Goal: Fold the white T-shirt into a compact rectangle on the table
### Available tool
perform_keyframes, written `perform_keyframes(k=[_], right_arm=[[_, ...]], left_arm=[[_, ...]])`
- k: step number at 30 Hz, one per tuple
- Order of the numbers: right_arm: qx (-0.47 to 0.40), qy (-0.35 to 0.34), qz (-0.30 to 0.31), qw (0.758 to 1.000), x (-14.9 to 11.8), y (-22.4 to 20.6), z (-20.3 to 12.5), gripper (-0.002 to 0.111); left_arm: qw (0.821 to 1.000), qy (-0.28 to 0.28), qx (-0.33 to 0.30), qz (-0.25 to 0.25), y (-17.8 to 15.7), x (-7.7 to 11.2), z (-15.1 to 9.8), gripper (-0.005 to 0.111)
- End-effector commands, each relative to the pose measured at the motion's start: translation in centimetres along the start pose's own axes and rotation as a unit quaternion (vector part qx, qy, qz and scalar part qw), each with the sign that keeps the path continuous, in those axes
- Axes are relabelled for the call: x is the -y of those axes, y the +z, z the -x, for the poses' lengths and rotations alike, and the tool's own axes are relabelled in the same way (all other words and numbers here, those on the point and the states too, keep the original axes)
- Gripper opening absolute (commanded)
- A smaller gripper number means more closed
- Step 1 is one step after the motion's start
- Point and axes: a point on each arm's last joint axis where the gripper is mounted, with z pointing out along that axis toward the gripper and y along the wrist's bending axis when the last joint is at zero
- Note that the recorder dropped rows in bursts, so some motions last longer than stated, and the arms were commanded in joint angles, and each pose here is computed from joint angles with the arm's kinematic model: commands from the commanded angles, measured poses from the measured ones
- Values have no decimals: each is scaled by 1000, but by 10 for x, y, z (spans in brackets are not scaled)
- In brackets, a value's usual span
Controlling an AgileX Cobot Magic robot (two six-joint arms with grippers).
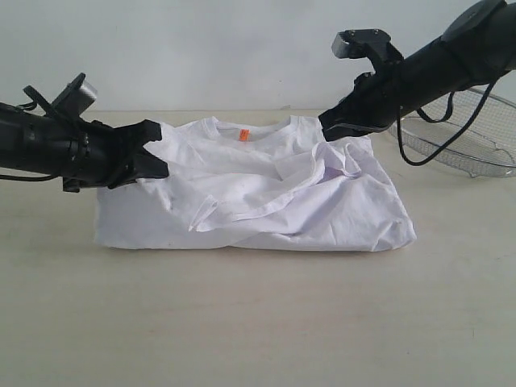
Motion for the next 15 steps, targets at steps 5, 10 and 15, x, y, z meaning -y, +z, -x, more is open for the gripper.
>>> perform_keyframes(k=[5,10,15], right_arm=[[0,-5,0,1000,0,-1,2,0],[-1,-5,1,1000,0,-1,1,0],[-2,-6,1,1000,0,-1,1,0]], left_arm=[[1000,0,18,-3,18,-6,18,4],[1000,2,22,-5,33,-10,30,4],[999,1,34,21,43,-19,37,4]])
